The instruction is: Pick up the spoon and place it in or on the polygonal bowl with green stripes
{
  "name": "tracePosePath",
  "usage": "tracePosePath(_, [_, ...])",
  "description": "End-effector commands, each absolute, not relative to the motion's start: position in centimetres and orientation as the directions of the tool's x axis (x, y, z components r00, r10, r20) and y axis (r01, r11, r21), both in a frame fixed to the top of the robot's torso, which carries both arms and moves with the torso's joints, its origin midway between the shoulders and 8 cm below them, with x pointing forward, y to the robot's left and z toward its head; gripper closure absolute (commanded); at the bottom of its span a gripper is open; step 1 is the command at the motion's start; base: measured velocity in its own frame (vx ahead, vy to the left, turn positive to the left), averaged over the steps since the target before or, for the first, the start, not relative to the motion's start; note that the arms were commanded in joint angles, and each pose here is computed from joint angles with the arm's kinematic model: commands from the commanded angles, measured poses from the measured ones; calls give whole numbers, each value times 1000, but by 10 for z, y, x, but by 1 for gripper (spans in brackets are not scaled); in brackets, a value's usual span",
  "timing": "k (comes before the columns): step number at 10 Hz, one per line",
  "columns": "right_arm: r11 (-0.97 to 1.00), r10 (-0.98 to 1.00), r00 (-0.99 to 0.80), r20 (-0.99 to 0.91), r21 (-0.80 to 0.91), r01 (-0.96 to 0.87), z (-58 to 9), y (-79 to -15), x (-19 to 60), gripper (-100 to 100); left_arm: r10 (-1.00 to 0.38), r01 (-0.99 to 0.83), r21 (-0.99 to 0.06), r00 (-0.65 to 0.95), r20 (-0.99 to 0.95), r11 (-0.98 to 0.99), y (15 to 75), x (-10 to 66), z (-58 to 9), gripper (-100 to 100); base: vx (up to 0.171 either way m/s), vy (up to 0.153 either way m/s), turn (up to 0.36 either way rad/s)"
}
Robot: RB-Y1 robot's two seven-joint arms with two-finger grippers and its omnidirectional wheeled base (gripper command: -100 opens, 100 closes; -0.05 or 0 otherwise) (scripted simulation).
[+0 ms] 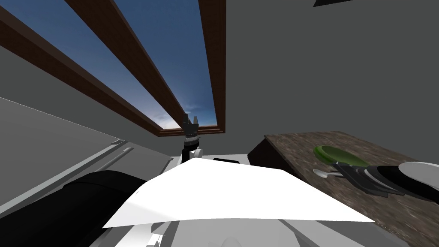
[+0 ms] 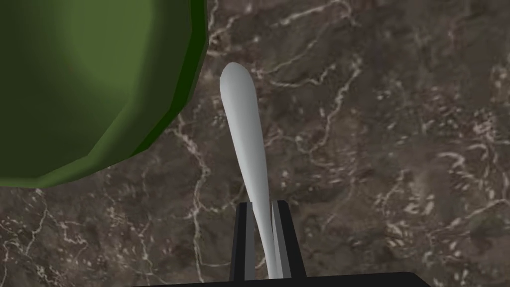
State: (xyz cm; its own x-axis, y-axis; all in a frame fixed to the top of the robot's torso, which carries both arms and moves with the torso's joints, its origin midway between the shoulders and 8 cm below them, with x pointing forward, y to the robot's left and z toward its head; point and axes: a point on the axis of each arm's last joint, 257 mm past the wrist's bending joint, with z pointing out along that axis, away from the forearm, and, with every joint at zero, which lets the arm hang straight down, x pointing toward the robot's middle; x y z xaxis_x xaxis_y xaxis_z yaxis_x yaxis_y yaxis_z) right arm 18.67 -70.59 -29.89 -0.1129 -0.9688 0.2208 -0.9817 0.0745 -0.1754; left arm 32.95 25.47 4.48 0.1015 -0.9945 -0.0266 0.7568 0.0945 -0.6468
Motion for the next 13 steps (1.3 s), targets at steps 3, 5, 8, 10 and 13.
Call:
tracePosePath(3, [59, -968, -105, 228, -197, -979, -256, -708, 218, 100, -994, 757, -647, 102, -27, 95, 255, 329, 45, 0, -1, -20, -45])
tracePosePath(5, [56, -968, -102, 231, -197, -979, -243, -709, 225, 100, -994, 757, -647, 102, -27, 95, 255, 329, 45, 0, 8, -43, -28])
tracePosePath(8, [50, -967, -94, 236, -188, -981, -216, -709, 236, 100, -994, 757, -647, 102, -27, 95, 255, 329, 45, 0, 18, -94, -32])
tracePosePath(10, [46, -967, -88, 237, -177, -983, -199, -707, 241, 100, -994, 757, -647, 102, -27, 95, 255, 329, 45, 0, 48, -108, -11])
tracePosePath(13, [41, -969, -77, 234, -156, -987, -179, -701, 246, 100, -994, 757, -647, 102, -27, 95, 255, 329, 45, 0, 71, -109, 11])
